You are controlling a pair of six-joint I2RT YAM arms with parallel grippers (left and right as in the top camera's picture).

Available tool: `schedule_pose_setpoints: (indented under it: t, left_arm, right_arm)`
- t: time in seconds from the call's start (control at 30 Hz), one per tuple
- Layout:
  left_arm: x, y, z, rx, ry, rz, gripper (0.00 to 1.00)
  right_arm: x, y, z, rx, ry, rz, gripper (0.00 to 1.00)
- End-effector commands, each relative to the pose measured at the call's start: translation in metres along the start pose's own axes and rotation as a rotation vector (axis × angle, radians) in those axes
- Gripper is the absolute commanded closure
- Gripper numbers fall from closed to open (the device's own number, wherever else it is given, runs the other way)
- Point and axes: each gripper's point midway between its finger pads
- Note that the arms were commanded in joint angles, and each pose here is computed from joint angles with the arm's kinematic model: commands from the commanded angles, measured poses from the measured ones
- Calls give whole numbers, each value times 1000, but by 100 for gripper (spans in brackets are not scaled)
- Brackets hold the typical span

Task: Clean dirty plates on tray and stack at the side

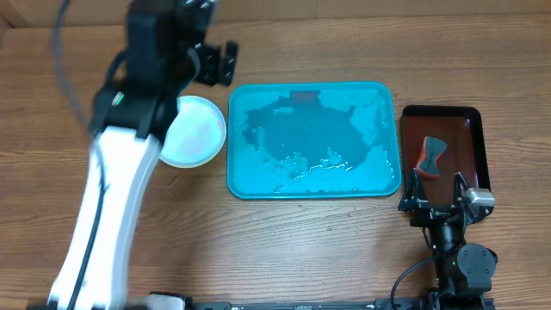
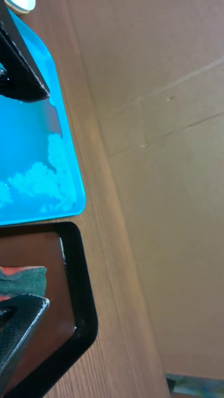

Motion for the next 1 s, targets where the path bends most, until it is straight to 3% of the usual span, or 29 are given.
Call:
schedule_pose_setpoints:
  t: [0.0,0.2,0.43,0.73,0.97]
  left_arm:
    - [10,-38,-20,37,23,-8,1]
    - [25,-83,-78,-50,124,-39,0]
    - [25,-142,-115,-213,231,-45,0]
    - [11,-197,-120,-423,295,-14,0]
    - [2,-235,-105,-453,299,3,0]
  right_arm:
    - [1,-1,0,-5,9,-1,0]
    - [1,-1,0,-5,9,0,0]
    - [1,-1,0,-5,9,-1,0]
    - [1,-1,0,-5,9,0,0]
    - [1,-1,0,-5,9,-1,0]
Point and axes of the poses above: each gripper's point midway between its finger pads, its own z axis out along the fingers, its own x axis along the line the jaws close on, y = z × x, and after that the axes turned 3 degrees about z, right-handed
